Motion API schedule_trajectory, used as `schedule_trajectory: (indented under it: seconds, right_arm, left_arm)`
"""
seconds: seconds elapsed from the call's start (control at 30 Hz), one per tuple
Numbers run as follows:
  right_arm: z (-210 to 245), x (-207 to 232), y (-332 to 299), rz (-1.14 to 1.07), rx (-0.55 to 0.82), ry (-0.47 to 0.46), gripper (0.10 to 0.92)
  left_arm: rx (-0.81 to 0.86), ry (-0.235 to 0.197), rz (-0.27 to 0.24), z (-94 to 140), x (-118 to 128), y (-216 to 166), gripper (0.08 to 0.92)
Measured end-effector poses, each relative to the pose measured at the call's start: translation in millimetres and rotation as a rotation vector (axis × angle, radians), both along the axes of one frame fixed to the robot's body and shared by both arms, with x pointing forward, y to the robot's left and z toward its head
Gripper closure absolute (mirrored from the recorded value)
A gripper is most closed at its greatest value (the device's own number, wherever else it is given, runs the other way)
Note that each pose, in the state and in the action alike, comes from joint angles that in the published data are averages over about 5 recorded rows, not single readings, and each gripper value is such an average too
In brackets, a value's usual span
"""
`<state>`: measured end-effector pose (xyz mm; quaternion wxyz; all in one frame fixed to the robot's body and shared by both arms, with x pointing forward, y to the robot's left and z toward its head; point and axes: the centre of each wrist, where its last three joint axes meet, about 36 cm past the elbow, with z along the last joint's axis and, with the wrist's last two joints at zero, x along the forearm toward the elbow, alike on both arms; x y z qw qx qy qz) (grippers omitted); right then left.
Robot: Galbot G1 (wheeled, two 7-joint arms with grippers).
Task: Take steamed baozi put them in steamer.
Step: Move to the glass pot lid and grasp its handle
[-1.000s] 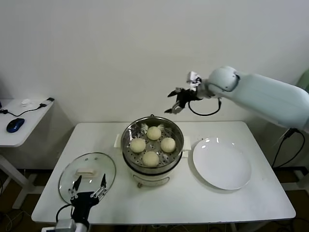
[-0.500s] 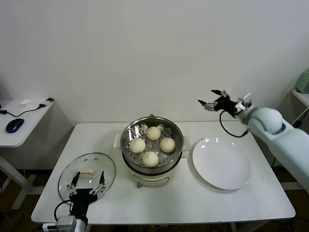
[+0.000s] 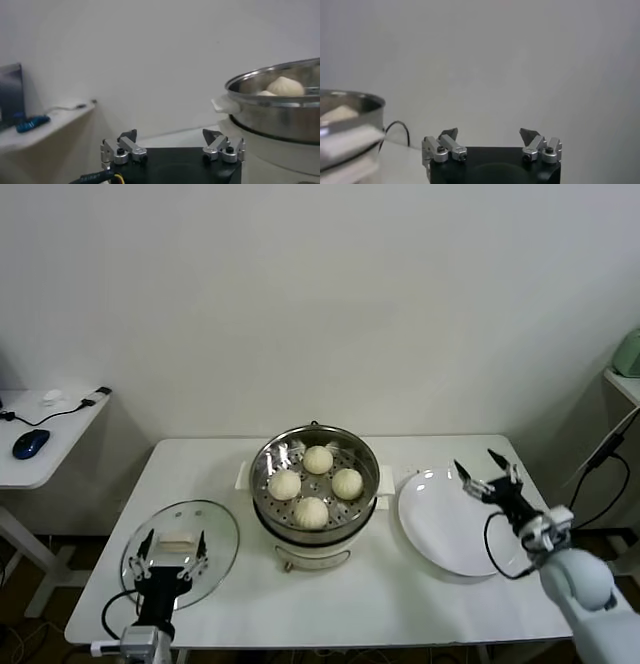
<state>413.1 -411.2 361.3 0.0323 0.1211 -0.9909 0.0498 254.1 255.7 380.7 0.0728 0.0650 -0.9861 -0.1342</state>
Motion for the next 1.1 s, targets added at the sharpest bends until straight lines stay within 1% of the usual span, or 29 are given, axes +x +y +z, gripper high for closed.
schedule_trajectory:
  seconds: [0.13, 0.23, 0.33, 0.43, 0.6, 0.8, 1.1]
  right_arm:
    - [-27.1, -31.1, 10.8, -0.047, 0.021, 0.020, 0.200]
    - [-42.8, -50.7, 19.6, -0.080, 0.026, 0.046, 0.200]
    - [-54.5, -67.3, 27.5, -0.104, 0.028, 0.073, 0.199]
    - [-62.9, -80.6, 34.9, -0.120, 0.029, 0.098, 0.200]
    - [-70.9, -94.5, 44.2, -0.140, 0.029, 0.121, 0.199]
    - [-75.7, -108.2, 51.9, -0.157, 0.028, 0.146, 0.200]
    - [-79.0, -120.7, 54.8, -0.180, 0.029, 0.170, 0.200]
  left_arm:
    - [0.144, -0.029, 0.014, -12.4, 2.2, 7.7, 0.177]
    - [0.315, -0.042, 0.025, -27.8, 3.1, 17.7, 0.177]
    - [0.512, -0.034, 0.018, -48.2, 1.8, 28.8, 0.177]
    - [0.695, -0.017, -0.005, -69.7, -1.0, 39.2, 0.177]
    - [0.927, 0.009, -0.048, -101.6, -4.3, 53.8, 0.177]
    - [1.100, 0.034, -0.086, -126.2, -0.4, 65.7, 0.177]
    - [1.250, 0.048, -0.113, -147.3, 19.7, 75.2, 0.177]
